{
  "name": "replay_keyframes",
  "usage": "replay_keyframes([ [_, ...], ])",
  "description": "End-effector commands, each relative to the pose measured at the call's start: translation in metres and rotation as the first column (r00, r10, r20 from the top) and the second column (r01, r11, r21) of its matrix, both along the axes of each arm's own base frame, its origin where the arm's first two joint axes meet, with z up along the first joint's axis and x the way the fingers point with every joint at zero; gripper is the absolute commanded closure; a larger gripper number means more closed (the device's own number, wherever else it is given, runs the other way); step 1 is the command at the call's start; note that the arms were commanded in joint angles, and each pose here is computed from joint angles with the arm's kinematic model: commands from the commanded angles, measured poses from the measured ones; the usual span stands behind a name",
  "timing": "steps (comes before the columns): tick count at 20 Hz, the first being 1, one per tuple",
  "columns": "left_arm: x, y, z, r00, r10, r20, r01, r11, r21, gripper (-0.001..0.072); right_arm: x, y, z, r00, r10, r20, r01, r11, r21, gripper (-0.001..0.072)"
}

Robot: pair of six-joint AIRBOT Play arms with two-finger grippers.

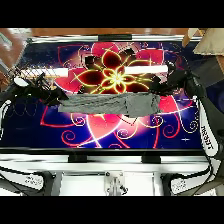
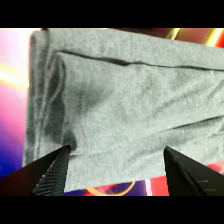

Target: Fold the shirts.

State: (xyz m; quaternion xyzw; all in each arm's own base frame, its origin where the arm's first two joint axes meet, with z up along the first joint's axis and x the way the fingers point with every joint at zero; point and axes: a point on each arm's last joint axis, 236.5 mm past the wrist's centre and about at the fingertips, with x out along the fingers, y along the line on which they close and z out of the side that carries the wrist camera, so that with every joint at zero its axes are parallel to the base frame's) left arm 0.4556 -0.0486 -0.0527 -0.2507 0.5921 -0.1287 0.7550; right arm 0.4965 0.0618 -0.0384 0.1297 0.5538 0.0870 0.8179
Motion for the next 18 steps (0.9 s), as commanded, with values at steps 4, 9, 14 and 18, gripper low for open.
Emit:
replay_keyframes([
  [4, -0.006, 0.008, 0.039, 0.998, -0.063, -0.02, 0.062, 0.997, -0.034, -0.0001, -0.067, -0.035, -0.008, 0.954, 0.105, -0.283, -0.126, 0.99, -0.058, 0.0015],
  [9, -0.011, 0.0, 0.056, 0.996, -0.09, 0.001, 0.09, 0.996, -0.031, -0.0001, -0.053, 0.0, -0.007, 0.965, 0.102, -0.242, -0.08, 0.992, 0.098, 0.0016],
  [14, -0.012, -0.008, 0.057, 0.994, -0.107, 0.004, 0.107, 0.994, -0.029, -0.0001, -0.061, -0.007, -0.031, 0.944, 0.062, -0.323, -0.048, 0.998, 0.049, 0.0016],
  [18, -0.012, -0.014, 0.057, 0.991, -0.131, 0.013, 0.131, 0.991, -0.025, -0.0001, -0.075, -0.041, -0.045, 0.919, -0.003, -0.394, -0.037, 0.995, -0.094, 0.0017],
])
